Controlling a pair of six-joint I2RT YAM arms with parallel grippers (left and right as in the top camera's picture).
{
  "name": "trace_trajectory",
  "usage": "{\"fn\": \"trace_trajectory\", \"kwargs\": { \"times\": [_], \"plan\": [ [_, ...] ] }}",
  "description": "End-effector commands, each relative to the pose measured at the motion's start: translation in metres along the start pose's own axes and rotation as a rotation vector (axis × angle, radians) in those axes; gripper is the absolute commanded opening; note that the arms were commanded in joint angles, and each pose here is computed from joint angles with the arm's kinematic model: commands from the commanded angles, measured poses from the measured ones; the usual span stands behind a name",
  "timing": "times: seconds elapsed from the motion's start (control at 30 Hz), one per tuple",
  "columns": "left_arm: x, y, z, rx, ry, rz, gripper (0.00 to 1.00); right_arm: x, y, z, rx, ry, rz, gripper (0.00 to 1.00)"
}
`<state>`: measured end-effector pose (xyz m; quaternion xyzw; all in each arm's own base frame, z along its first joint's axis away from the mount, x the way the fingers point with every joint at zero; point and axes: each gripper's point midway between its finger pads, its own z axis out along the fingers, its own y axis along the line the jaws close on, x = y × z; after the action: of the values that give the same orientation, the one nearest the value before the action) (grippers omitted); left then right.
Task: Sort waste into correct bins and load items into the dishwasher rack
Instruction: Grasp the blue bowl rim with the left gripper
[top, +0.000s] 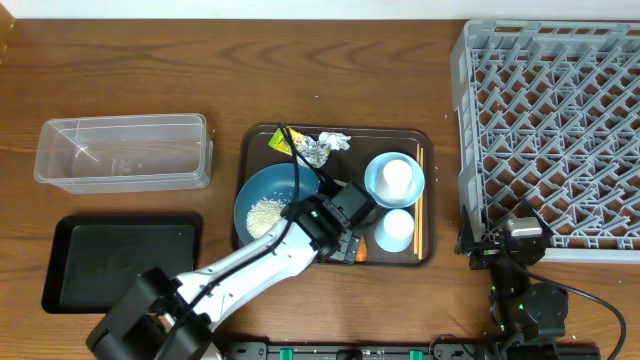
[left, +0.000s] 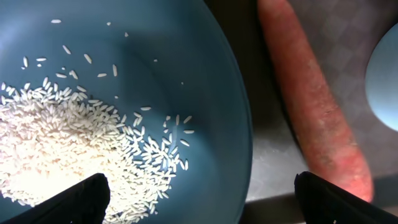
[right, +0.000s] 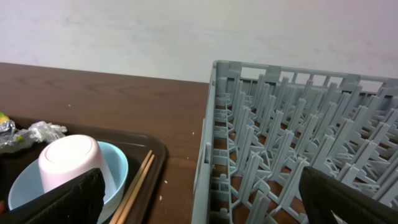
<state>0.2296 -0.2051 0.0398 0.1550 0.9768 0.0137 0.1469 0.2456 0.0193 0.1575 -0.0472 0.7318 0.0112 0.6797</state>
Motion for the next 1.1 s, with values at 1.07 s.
{"fn": "trace_trajectory", "kwargs": {
  "times": [1.07],
  "plan": [
    [-0.006,0.008,0.033,-0.118,0.003,0.008,0.6,0.001,-0.003,0.0,0.012,0.0,-0.012,0.99]
  ]
}}
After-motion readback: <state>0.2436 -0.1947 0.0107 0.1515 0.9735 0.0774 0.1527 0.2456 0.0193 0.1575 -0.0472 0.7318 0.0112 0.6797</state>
